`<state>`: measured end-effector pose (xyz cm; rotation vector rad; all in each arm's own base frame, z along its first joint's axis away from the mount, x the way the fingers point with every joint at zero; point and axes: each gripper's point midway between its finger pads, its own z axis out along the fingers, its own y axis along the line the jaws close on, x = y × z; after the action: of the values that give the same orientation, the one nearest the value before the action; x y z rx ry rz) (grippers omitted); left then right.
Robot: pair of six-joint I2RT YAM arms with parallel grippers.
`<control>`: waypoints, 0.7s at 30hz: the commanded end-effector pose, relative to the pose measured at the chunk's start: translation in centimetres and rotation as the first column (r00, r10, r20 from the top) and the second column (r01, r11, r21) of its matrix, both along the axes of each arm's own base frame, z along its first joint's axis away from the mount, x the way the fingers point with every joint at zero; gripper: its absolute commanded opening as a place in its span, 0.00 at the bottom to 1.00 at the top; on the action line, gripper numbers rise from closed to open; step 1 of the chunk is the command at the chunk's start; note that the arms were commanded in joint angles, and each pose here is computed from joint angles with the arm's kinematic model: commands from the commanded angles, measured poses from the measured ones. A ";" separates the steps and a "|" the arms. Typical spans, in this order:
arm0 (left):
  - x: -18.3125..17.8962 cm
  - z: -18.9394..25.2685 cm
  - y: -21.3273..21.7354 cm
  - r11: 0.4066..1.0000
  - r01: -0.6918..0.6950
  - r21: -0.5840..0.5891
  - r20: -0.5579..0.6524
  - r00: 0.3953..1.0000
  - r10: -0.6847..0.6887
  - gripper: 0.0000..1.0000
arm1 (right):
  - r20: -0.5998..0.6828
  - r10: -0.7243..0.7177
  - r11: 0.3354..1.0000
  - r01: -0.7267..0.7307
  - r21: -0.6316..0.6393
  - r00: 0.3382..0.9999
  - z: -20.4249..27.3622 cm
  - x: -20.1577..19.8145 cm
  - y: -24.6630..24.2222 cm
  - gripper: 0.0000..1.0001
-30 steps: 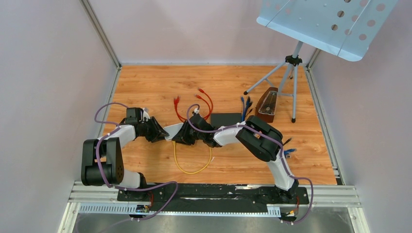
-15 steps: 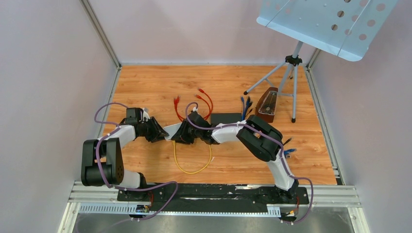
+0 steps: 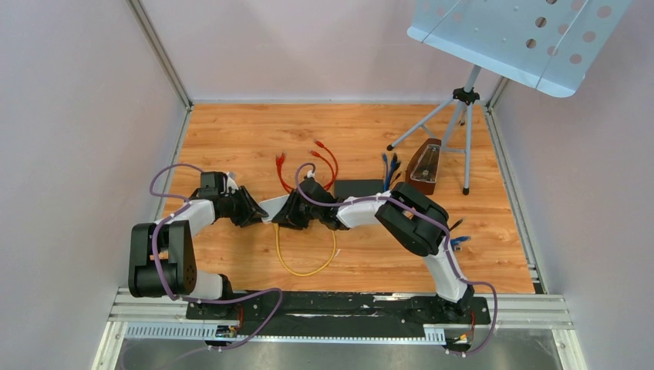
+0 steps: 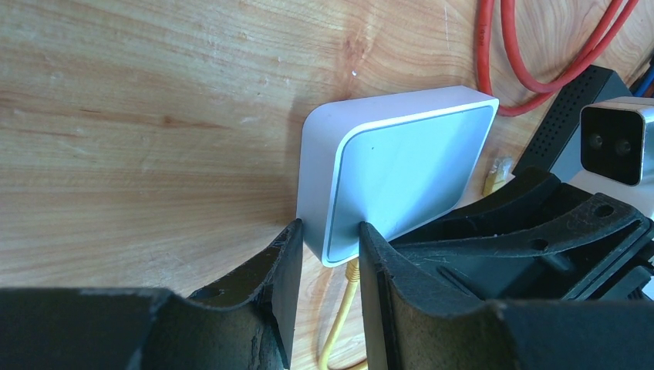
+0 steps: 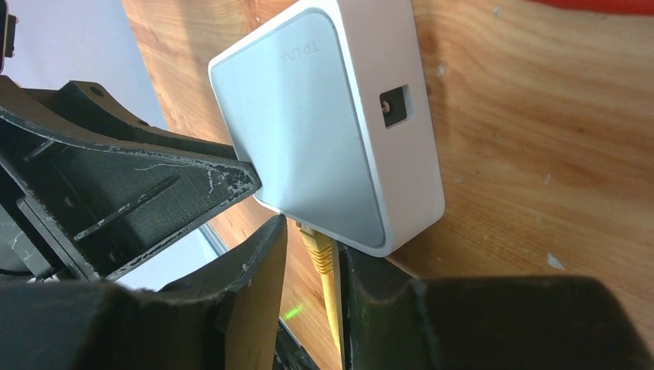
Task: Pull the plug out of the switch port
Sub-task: Pull the connector from the switch port.
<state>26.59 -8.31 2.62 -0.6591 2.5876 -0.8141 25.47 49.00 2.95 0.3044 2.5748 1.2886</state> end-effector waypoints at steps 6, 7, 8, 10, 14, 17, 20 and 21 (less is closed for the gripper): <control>-1.0 -0.1 -0.1 1.000 0.002 -0.005 -0.024 1.000 -0.002 0.40 | 0.046 0.015 0.999 -0.018 0.049 0.999 -0.5 -0.2 -0.4 0.25; -1.0 -0.1 -0.2 1.000 0.002 -0.005 -0.024 1.000 -0.002 0.40 | 0.044 0.017 0.999 -0.019 0.050 0.999 -0.6 -0.3 -0.4 0.24; -1.0 -0.1 -0.2 1.000 0.002 -0.005 -0.023 1.000 -0.002 0.40 | 0.044 0.016 0.999 -0.018 0.048 0.999 -0.6 -0.3 -0.4 0.24; -1.0 -0.1 -0.2 1.000 0.004 -0.006 -0.022 1.000 -0.004 0.40 | 0.039 0.013 0.999 -0.014 0.038 0.999 -0.7 -0.1 -0.4 0.26; -1.0 -0.1 -0.1 1.000 0.003 -0.004 -0.021 1.000 -0.004 0.40 | 0.013 -0.002 1.000 0.002 -0.014 1.000 -1.1 0.1 -0.5 0.27; -1.0 0.0 -0.2 1.000 0.003 -0.005 -0.021 1.000 -0.003 0.40 | -0.006 -0.002 0.999 0.001 -0.050 1.000 -1.8 0.2 -0.6 0.18; -0.9 0.0 -0.2 1.000 0.003 -0.008 -0.019 1.000 -0.003 0.40 | -0.016 0.006 0.999 -0.007 -0.047 1.000 -2.0 0.0 -0.7 0.02; -1.0 0.0 -0.2 1.000 0.003 -0.008 -0.018 1.000 -0.003 0.40 | -0.015 0.011 0.999 -0.011 -0.046 1.000 -1.9 0.0 -0.6 0.00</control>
<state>26.36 -8.35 2.59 -0.6644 2.5955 -0.8160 25.36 48.97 2.99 0.2828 2.5644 1.3145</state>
